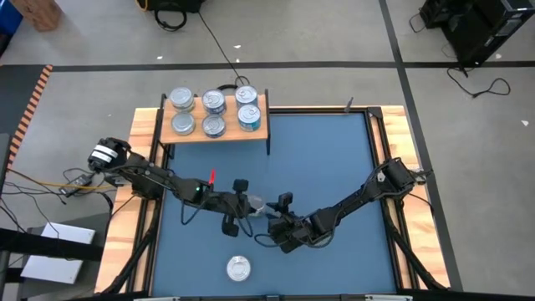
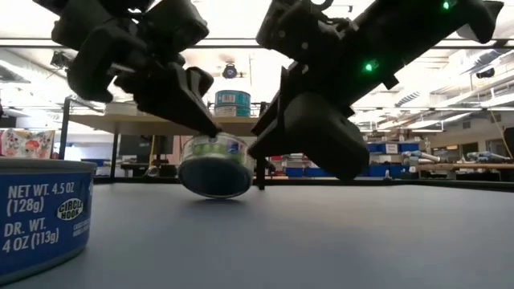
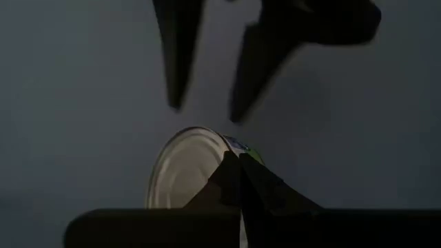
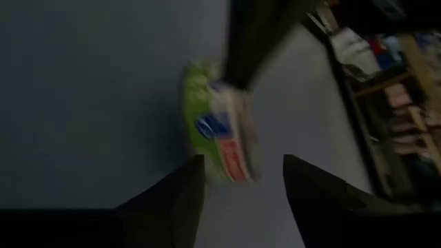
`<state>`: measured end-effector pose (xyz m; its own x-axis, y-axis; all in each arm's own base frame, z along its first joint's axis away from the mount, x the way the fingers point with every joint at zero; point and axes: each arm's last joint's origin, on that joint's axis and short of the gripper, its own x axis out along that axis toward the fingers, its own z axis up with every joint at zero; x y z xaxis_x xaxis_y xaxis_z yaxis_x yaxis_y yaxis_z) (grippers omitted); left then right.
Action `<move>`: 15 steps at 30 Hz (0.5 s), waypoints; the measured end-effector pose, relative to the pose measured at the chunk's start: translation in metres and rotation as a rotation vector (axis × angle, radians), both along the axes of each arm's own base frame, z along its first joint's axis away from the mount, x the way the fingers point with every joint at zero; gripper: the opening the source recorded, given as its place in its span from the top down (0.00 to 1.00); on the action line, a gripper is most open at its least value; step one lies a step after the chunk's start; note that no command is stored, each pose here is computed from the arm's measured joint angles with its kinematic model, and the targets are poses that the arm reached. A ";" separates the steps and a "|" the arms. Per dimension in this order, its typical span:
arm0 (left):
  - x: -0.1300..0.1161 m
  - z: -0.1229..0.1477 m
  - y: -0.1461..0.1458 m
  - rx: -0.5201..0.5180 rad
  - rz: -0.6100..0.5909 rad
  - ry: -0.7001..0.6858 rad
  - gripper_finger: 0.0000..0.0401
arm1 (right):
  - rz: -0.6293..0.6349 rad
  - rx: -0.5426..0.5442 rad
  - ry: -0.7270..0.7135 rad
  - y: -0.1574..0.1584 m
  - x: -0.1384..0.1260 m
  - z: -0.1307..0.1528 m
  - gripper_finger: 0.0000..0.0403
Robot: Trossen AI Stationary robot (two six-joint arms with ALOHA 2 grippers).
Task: Stack canned seafood by type on shelf
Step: Stack the green white tuna can on top of the green white tuna can on the shelf
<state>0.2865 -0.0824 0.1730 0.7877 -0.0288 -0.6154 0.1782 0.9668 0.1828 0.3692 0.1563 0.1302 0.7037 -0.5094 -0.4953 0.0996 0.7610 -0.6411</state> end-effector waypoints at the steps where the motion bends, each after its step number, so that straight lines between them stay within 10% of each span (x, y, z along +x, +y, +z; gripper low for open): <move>1: 0.001 0.001 -0.001 -0.010 -0.007 -0.012 1.00 | 0.018 0.015 -0.004 0.001 0.001 0.000 0.49; 15: 0.004 0.006 -0.003 -0.084 -0.030 -0.058 1.00 | 0.032 0.054 -0.027 -0.004 0.013 -0.017 0.47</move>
